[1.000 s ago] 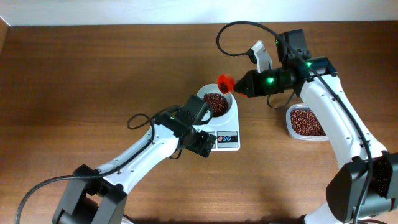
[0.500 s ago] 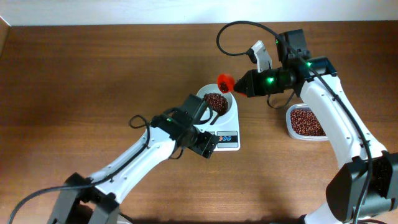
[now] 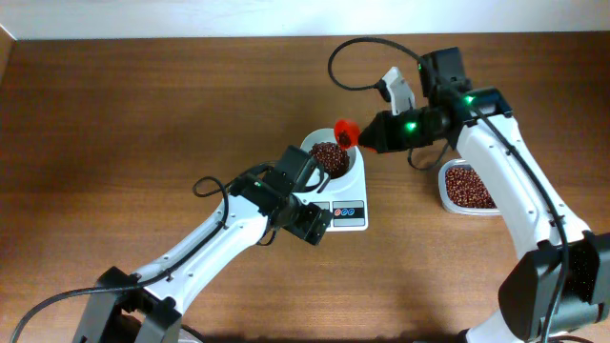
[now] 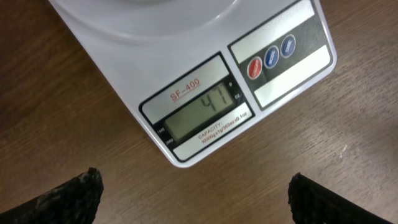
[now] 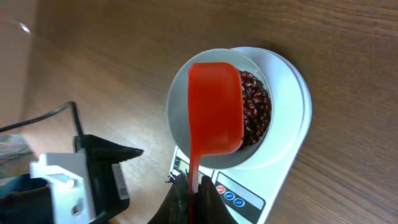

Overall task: Scoop item into bowl and weigh 50g on scale
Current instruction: 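Shake the tilted scoop over the bowl to trickle in more beans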

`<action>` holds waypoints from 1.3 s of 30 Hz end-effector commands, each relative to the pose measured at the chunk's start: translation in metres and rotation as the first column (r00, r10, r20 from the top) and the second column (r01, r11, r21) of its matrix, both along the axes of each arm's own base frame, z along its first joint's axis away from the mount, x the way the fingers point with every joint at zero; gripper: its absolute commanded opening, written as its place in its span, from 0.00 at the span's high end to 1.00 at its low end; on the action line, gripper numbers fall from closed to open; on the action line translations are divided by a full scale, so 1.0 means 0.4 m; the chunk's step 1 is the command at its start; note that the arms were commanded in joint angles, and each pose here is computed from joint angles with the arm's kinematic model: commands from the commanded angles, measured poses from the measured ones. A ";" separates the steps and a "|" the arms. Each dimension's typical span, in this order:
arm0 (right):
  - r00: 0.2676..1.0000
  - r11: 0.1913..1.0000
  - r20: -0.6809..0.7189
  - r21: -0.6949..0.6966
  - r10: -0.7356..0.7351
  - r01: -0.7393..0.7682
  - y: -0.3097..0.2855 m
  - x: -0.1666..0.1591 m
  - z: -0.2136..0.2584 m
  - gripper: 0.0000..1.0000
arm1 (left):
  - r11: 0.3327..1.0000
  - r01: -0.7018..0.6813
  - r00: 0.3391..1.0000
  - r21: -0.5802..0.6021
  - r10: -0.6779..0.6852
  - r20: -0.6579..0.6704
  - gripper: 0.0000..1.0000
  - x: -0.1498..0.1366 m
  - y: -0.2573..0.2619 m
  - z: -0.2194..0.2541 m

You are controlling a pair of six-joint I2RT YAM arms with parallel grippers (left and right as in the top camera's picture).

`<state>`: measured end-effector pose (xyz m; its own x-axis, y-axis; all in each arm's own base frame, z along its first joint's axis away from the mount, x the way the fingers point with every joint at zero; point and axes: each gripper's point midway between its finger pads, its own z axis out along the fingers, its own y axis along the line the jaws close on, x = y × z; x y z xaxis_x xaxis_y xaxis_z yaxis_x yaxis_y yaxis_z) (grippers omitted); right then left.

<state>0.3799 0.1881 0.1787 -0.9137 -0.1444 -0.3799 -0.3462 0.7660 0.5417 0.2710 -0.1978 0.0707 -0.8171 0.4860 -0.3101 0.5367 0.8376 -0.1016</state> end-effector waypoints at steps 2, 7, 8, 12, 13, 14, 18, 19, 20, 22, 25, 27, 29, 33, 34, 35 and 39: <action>0.999 0.996 0.050 -0.085 -0.001 0.006 0.005 0.011 0.000 0.96 | 1.000 0.005 0.999 -0.014 -0.004 0.048 0.02 0.022 -0.006 0.024; 0.998 0.995 0.055 -0.097 -0.007 0.012 0.005 0.014 -0.002 0.96 | 1.000 0.005 0.999 -0.015 -0.004 0.050 0.01 0.023 -0.006 0.024; 0.998 0.994 0.053 -0.105 -0.023 0.029 -0.002 0.018 -0.004 0.96 | 1.000 0.005 0.999 -0.015 -0.004 0.050 0.01 0.023 -0.006 0.024; 0.998 0.996 0.061 -0.089 -0.008 0.013 0.008 0.017 0.002 0.96 | 1.000 0.005 0.999 -0.017 -0.004 0.052 0.01 0.025 -0.007 0.025; 0.998 0.998 0.052 -0.067 -0.016 0.020 0.014 0.018 0.007 0.96 | 1.000 0.005 0.999 -0.017 -0.004 0.052 0.01 0.025 -0.007 0.025; 0.996 0.997 0.079 -0.066 0.043 -0.037 0.028 0.010 0.009 0.96 | 1.000 0.005 0.999 -0.017 -0.004 0.054 0.01 0.025 -0.008 0.025; 0.991 0.994 0.093 -0.058 0.097 -0.092 0.043 -0.003 0.013 0.96 | 1.000 0.005 0.998 -0.019 -0.004 0.056 0.01 0.027 -0.009 0.026; 0.996 0.994 0.081 -0.113 0.025 -0.015 0.016 0.013 -0.001 0.96 | 1.000 0.005 0.998 -0.019 -0.004 0.056 0.01 0.027 -0.009 0.026; 0.998 0.994 0.059 -0.101 -0.025 0.031 0.013 0.019 -0.001 0.96 | 1.000 0.005 0.998 -0.019 -0.004 0.056 0.01 0.027 -0.009 0.026; 0.992 0.991 0.107 -0.121 0.071 -0.057 0.037 0.007 0.000 0.96 | 1.000 0.005 0.998 -0.023 -0.003 0.062 0.01 0.030 -0.011 0.028; 0.995 0.993 0.095 -0.120 0.031 -0.019 0.037 0.013 0.000 0.96 | 1.000 0.005 0.997 -0.030 -0.003 0.073 0.01 0.036 -0.015 0.031; 0.995 0.989 0.100 -0.147 0.013 0.001 0.022 0.020 -0.006 0.96 | 1.000 0.005 0.997 -0.030 -0.003 0.072 0.01 0.036 -0.015 0.030; 0.995 0.992 0.099 -0.127 0.004 0.009 0.025 0.024 0.000 0.96 | 1.000 0.005 0.997 -0.029 -0.003 0.071 0.01 0.035 -0.014 0.030; 0.995 0.993 0.096 -0.117 0.008 0.003 0.030 0.022 0.002 0.96 | 1.000 0.005 0.998 -0.029 -0.003 0.070 0.01 0.035 -0.014 0.030; 0.995 0.993 0.095 -0.115 0.009 0.002 0.030 0.021 0.002 0.96 | 1.000 0.005 0.998 -0.029 -0.003 0.070 0.01 0.035 -0.014 0.030; 0.995 0.993 0.096 -0.115 0.009 0.002 0.030 0.021 0.002 0.96 | 1.000 0.005 0.998 -0.029 -0.003 0.070 0.01 0.035 -0.014 0.030; 0.995 0.993 0.096 -0.115 0.009 0.003 0.030 0.022 0.002 0.96 | 1.000 0.005 0.998 -0.028 -0.003 0.071 0.01 0.035 -0.014 0.030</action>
